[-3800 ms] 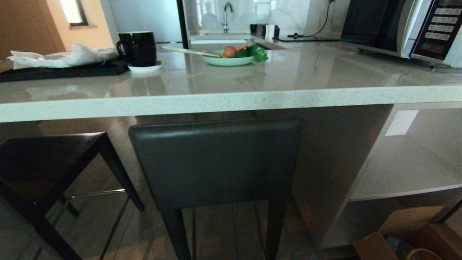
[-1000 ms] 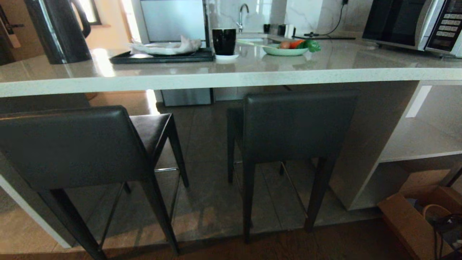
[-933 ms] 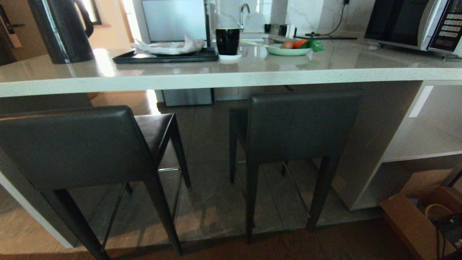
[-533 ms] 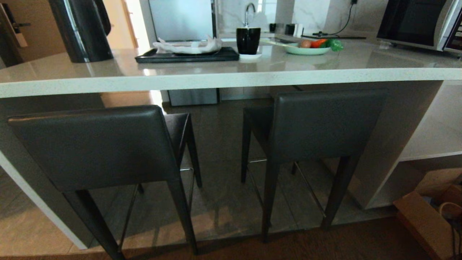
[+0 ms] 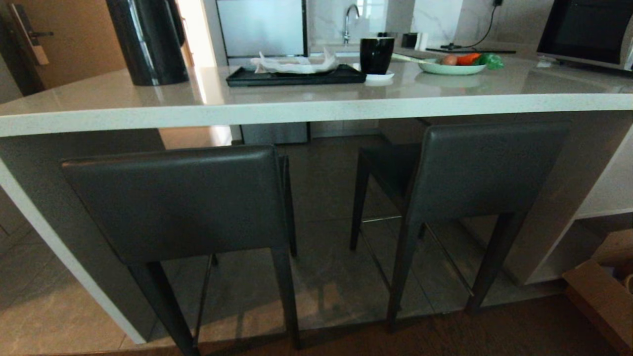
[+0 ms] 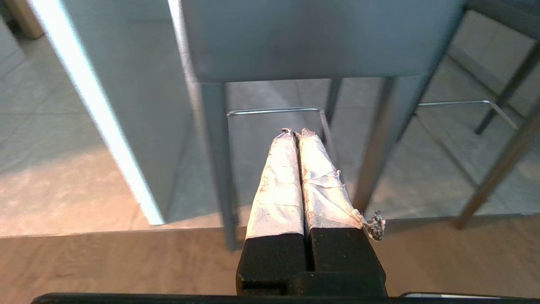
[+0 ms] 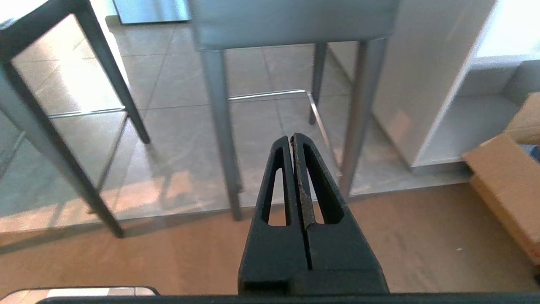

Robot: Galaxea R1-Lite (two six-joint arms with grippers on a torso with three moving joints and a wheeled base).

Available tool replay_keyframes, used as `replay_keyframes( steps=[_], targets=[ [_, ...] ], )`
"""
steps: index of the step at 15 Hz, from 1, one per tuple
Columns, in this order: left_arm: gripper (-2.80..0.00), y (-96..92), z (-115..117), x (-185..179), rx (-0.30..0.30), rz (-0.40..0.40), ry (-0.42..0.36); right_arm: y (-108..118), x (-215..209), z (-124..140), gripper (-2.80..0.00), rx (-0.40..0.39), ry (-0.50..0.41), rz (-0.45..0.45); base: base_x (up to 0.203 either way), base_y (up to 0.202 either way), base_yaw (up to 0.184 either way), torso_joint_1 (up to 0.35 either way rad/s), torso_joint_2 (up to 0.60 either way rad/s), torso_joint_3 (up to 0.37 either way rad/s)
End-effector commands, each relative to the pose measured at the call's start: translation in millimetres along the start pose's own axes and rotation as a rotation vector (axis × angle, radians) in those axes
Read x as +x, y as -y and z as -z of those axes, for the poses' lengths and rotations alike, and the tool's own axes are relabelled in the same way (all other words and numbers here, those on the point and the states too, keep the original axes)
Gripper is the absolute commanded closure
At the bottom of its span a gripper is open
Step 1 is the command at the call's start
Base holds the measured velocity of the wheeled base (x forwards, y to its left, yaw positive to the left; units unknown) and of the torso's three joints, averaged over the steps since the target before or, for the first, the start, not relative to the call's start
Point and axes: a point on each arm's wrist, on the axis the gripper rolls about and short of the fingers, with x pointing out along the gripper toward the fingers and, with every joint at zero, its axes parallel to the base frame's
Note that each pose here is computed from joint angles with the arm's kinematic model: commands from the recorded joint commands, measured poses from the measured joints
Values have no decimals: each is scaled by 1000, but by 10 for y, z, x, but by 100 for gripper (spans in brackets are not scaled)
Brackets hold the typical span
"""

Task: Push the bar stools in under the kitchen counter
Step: Pull the gray chair out from under the dining table

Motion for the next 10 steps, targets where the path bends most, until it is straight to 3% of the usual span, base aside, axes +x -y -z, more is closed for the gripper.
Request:
replay_keyframes(
  steps=[1, 10],
  targets=[
    [0, 0, 0, 0, 0, 0, 0, 0, 0, 0, 0, 0, 0, 0, 0, 197, -3, 11, -2, 2],
    [0, 0, 0, 0, 0, -1, 0, -1, 0, 1, 0, -18, -1, -5, 0, 197, -3, 3, 3, 3]
  ],
)
